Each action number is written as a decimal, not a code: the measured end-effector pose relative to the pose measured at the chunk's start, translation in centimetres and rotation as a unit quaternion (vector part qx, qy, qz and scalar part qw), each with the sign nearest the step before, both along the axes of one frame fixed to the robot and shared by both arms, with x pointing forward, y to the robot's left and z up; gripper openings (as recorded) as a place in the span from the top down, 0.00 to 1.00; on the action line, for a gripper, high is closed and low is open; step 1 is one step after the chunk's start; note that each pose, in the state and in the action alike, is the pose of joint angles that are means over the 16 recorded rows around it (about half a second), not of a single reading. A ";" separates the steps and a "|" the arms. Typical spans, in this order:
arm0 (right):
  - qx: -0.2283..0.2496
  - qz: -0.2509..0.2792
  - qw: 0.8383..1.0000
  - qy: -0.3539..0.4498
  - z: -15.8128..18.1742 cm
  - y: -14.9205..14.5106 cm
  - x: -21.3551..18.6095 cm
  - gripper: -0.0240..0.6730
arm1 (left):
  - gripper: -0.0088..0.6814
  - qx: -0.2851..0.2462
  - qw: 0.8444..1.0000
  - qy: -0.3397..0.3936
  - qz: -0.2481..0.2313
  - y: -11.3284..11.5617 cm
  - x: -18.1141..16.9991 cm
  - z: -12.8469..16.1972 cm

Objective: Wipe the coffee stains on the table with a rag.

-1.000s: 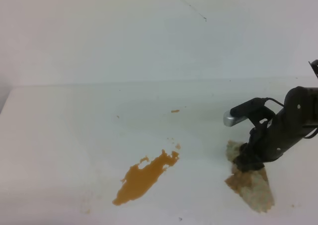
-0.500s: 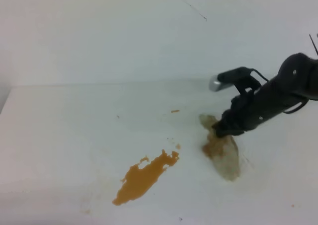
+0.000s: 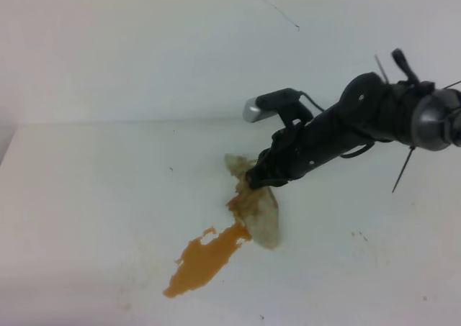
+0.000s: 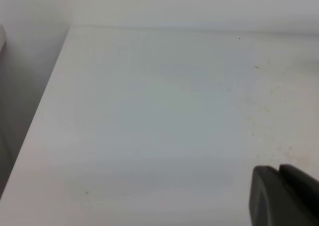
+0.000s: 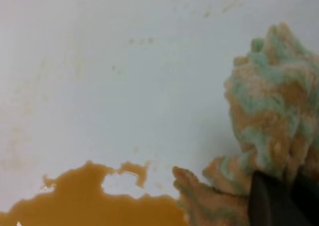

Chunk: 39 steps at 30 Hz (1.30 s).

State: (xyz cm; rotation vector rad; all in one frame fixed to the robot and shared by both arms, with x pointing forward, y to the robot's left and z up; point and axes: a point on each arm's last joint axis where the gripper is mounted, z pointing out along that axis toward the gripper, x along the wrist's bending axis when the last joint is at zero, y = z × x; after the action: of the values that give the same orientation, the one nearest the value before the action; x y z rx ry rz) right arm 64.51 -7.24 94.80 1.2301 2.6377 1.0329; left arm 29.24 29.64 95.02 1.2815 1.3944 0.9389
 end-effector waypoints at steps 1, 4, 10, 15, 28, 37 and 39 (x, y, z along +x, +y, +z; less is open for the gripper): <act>-0.001 0.005 1.000 0.002 -0.5 0.5 0.0 0.92 | 0.99 0.000 1.000 0.000 0.000 0.0 0.0 0.0; -0.005 0.018 1.000 0.007 -1.8 2.0 -0.1 0.92 | 0.99 0.000 1.000 0.000 0.000 0.0 0.0 0.0; -0.010 0.044 0.999 0.013 -3.7 4.8 -1.0 0.92 | 0.99 0.000 1.000 0.000 0.000 0.0 0.0 0.0; -0.006 0.063 0.998 0.016 -4.2 6.8 -2.2 0.92 | 0.99 0.000 1.000 0.000 0.000 0.0 0.0 0.0; 0.020 0.094 0.995 0.027 -4.1 10.6 -5.0 0.92 | 0.99 0.000 1.000 0.000 0.000 0.0 0.0 0.0; 0.036 0.134 0.990 0.014 -3.6 13.6 -7.5 0.92 | 0.99 0.000 1.000 0.000 0.000 0.0 0.0 0.1; 0.040 0.144 0.989 0.009 -3.3 14.3 -8.1 0.92 | 0.99 0.000 1.000 0.000 0.000 0.0 0.0 0.1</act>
State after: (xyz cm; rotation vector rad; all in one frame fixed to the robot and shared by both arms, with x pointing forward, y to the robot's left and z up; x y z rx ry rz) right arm 56.43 7.10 91.51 0.8888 2.8742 1.1824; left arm 29.25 29.64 95.08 1.2816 1.3946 0.9386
